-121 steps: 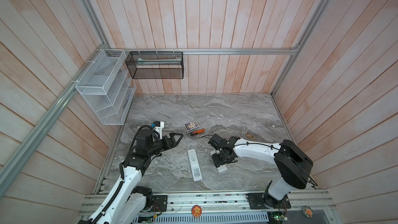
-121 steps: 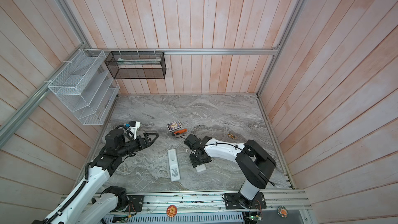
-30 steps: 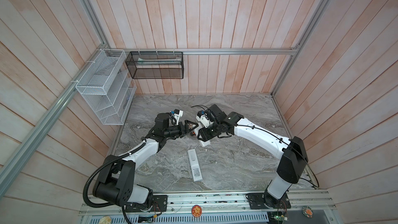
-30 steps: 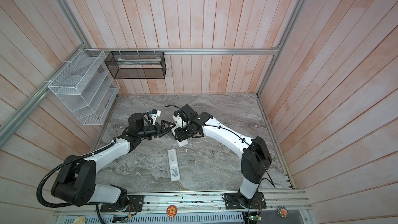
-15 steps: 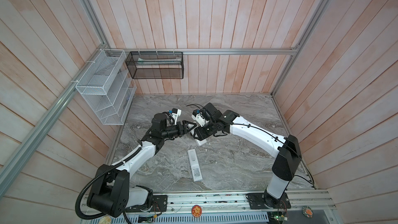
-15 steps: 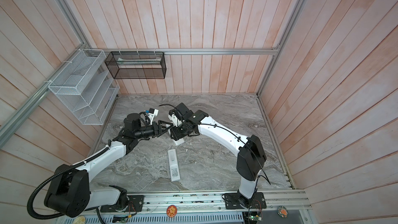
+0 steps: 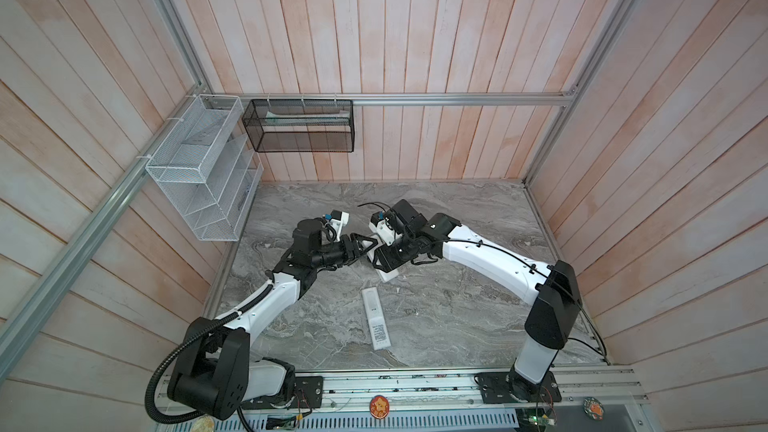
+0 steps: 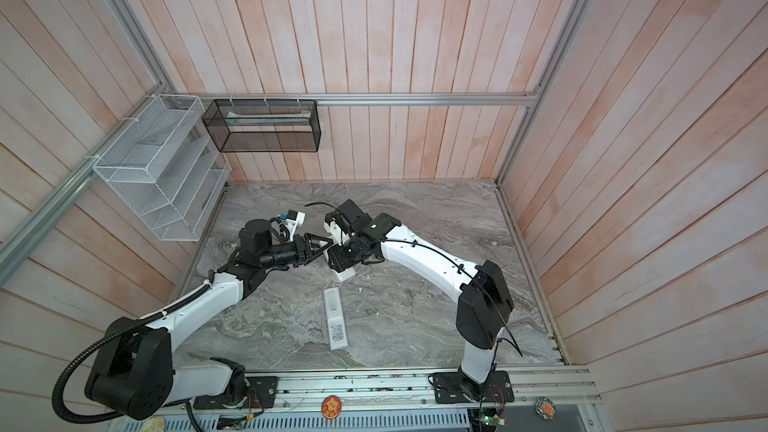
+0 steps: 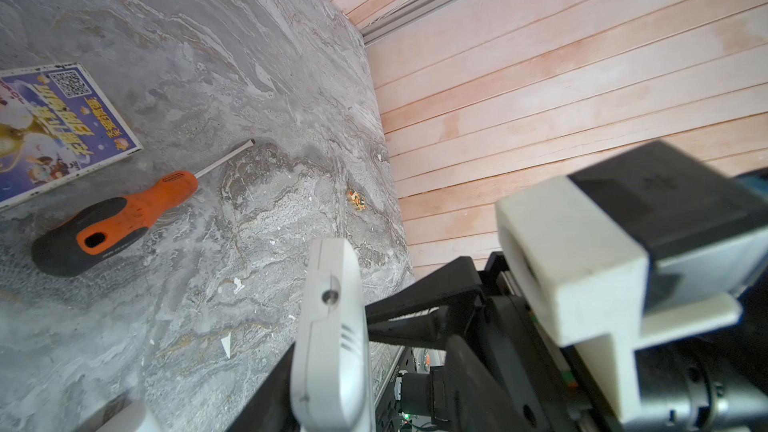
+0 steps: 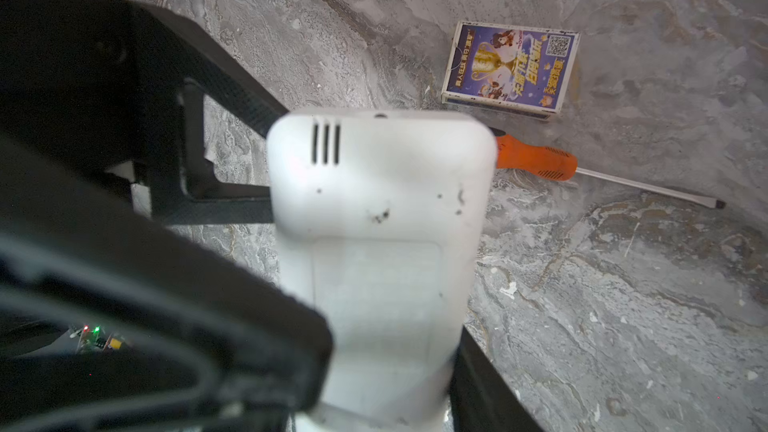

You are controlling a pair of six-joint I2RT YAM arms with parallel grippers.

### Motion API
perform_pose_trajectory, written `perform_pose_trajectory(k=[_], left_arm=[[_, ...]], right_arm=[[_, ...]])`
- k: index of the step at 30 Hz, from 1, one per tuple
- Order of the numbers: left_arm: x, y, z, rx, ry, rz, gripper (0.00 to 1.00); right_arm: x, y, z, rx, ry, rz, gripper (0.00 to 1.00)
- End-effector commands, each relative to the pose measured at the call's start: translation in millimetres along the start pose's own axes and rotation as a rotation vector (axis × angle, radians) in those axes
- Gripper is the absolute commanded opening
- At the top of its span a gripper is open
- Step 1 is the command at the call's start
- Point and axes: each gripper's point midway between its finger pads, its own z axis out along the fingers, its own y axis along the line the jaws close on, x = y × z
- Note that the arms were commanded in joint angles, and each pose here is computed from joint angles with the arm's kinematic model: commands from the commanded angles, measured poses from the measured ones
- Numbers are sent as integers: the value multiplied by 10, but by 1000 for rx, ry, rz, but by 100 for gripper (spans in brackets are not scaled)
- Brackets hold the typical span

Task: Unload the batteries from the remote control
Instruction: 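Close the left gripper on the remote's other end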

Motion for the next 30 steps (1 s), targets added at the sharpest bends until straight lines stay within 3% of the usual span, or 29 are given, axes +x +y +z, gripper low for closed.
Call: perform_pose_trajectory(k=[1,24,30], left_arm=[[48,24,17,4,15,-8,52],[81,43,16,4,20,-26,25],[94,59,20,8,19,-41,19]], right_arm=[[-11,38,-86,6,-13,-19,48],[14,65,-104,18,-21,-21,48],[17,47,-88,26,-22,-18,54]])
